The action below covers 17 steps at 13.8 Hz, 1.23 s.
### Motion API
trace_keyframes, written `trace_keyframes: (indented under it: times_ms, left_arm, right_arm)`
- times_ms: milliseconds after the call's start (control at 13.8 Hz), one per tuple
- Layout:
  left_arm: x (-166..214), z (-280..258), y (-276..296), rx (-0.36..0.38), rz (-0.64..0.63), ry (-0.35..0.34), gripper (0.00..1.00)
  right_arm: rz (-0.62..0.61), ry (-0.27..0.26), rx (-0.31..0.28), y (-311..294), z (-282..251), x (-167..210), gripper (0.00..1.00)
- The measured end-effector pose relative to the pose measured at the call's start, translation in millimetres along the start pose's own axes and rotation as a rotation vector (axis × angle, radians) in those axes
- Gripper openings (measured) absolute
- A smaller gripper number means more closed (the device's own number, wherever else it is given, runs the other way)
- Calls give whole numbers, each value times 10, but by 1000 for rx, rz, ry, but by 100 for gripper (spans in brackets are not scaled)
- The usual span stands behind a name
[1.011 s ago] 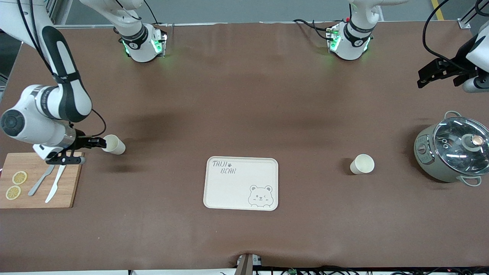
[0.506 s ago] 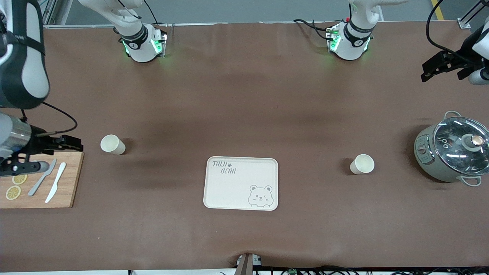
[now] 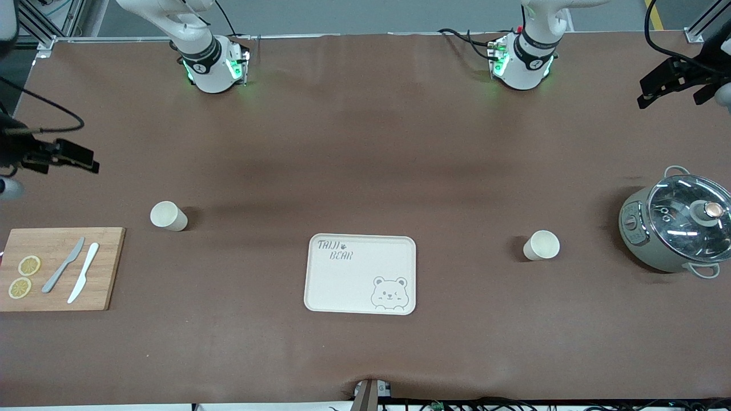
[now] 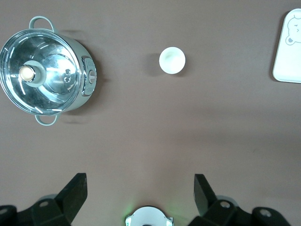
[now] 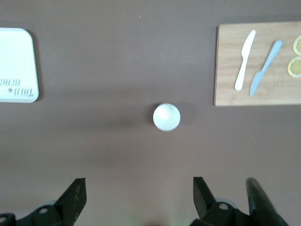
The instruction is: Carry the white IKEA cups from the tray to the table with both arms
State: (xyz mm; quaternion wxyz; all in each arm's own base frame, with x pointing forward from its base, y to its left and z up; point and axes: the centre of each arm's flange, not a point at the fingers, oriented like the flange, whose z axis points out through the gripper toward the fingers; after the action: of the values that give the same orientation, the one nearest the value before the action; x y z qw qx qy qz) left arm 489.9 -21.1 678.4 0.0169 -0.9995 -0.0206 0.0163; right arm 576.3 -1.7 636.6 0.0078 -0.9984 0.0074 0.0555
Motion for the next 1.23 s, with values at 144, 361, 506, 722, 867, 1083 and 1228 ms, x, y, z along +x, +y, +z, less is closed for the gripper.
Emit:
trace_keyframes:
  times_ms: [144,361,506,722,867,1083,1228]
  left_arm:
    - [2,4,6,0,1,-1,100]
    - [3,3,5,0,1,-1,100]
    - [3,3,4,0,1,0,100]
    - [7,1,4,0,1,3,100]
    - [14,9,5,0,1,1,100]
    - [20,14,6,0,1,1,100]
    - [23,16,6,0,1,1,100]
  right_arm:
    - [2,16,1,8,-159,-230,100]
    - [13,12,3,61,-192,-495,100]
    - [18,-1,3,89,-129,-545,100]
    - [21,20,3,101,-71,-486,100]
    - [19,55,3,94,-104,-450,100]
    - [20,76,3,98,-124,-429,100]
    - [20,77,2,99,-125,-428,100]
